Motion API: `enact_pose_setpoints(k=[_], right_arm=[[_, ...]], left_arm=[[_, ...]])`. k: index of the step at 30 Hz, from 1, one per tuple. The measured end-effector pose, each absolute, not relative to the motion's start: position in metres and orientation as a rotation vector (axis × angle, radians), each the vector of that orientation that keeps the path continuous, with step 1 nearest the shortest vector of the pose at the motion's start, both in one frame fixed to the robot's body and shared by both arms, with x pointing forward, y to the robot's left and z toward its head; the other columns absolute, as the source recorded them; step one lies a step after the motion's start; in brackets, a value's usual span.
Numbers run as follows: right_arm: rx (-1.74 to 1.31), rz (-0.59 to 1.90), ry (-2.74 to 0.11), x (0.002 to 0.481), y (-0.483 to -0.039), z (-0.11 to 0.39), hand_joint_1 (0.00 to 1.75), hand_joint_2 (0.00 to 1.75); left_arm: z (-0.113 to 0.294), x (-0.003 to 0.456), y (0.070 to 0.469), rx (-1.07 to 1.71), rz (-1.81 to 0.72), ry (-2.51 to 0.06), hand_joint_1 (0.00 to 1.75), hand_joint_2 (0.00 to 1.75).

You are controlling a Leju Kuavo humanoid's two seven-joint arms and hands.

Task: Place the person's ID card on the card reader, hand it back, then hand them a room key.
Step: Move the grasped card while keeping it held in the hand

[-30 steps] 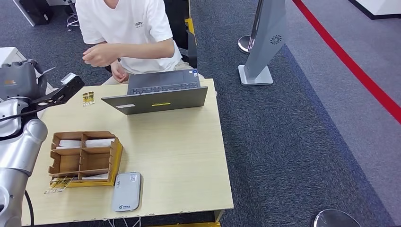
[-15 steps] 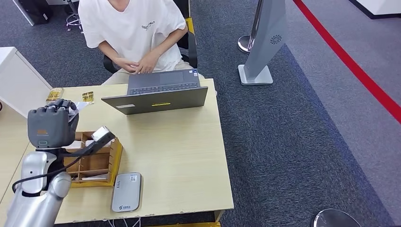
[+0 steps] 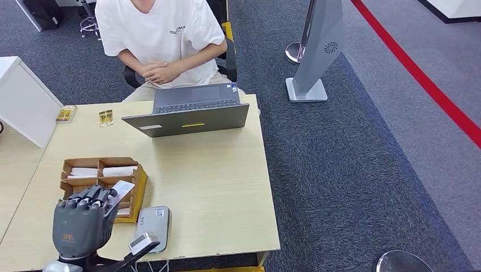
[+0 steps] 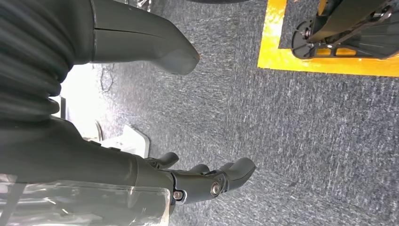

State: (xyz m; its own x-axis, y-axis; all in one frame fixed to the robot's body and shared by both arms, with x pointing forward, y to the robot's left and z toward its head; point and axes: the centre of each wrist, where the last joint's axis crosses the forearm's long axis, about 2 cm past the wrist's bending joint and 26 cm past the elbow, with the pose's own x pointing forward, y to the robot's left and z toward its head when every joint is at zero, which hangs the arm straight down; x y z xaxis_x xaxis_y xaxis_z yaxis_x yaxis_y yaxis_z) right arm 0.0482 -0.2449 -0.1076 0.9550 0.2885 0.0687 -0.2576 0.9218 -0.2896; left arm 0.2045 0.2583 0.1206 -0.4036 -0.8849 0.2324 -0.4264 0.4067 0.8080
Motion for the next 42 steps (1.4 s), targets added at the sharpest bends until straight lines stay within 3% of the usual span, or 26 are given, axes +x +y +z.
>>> enact_pose_setpoints(k=[12,42], right_arm=[[-0.276,0.270,-0.103,0.048,-0.241,-0.107,0.00,1.75],[-0.276,0.325,-0.107,0.048,-0.241,-0.107,0.00,1.75]], left_arm=[[0.106,0.181,0.259,1.047,-0.819,-1.881,1.75,1.75],[0.057,0.181,0.258,1.014,-0.851,-1.679,1.75,1.75]])
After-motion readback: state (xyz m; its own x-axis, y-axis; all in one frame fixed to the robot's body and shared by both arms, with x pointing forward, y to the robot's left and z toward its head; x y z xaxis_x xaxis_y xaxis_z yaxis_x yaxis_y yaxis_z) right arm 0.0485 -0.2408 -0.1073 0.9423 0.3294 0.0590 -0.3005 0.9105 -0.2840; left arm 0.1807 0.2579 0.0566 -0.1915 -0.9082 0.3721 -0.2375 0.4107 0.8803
